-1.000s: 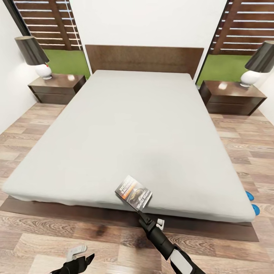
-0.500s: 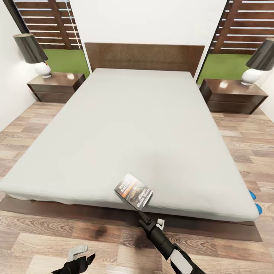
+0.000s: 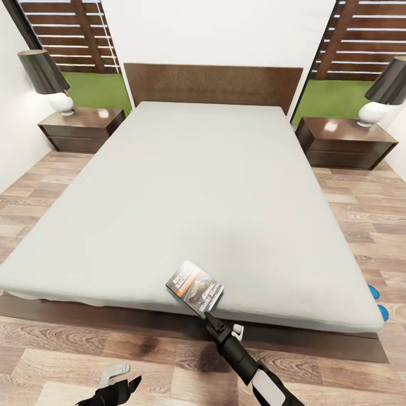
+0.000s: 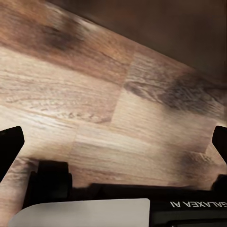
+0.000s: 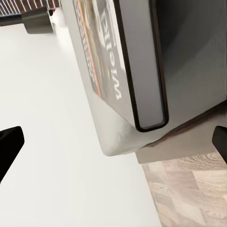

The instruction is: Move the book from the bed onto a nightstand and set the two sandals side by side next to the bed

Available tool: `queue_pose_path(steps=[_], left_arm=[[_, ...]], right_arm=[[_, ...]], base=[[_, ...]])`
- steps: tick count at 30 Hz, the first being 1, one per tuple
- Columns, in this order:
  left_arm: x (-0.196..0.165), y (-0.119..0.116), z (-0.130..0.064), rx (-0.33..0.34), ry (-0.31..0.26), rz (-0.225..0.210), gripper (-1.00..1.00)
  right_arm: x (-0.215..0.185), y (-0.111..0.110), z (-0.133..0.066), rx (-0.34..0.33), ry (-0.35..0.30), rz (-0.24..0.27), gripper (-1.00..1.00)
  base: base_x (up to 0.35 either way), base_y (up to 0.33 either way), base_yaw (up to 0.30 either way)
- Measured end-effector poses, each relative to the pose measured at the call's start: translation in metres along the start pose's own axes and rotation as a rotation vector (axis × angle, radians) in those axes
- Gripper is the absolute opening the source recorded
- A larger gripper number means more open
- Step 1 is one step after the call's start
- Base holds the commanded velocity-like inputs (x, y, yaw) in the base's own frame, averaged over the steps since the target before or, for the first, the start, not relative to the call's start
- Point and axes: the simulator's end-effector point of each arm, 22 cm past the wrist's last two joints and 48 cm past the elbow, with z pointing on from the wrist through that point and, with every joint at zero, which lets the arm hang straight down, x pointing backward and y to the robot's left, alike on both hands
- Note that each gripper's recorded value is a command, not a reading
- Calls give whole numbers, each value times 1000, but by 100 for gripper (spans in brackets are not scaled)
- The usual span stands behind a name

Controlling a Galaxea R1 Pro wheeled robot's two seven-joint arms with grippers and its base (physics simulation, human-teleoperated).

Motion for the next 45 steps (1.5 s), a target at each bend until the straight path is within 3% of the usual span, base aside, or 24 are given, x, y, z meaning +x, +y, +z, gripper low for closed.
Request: queue_pose_path(steps=[34,45], left_arm=[[0,0,0,0,0,0,100],[3,3,9,0,0,0,100]], right_arm=[[0,0,0,1,0,0,100],[-1,-10,2,1,0,0,100]], base=[[27,14,0],[0,0,0]])
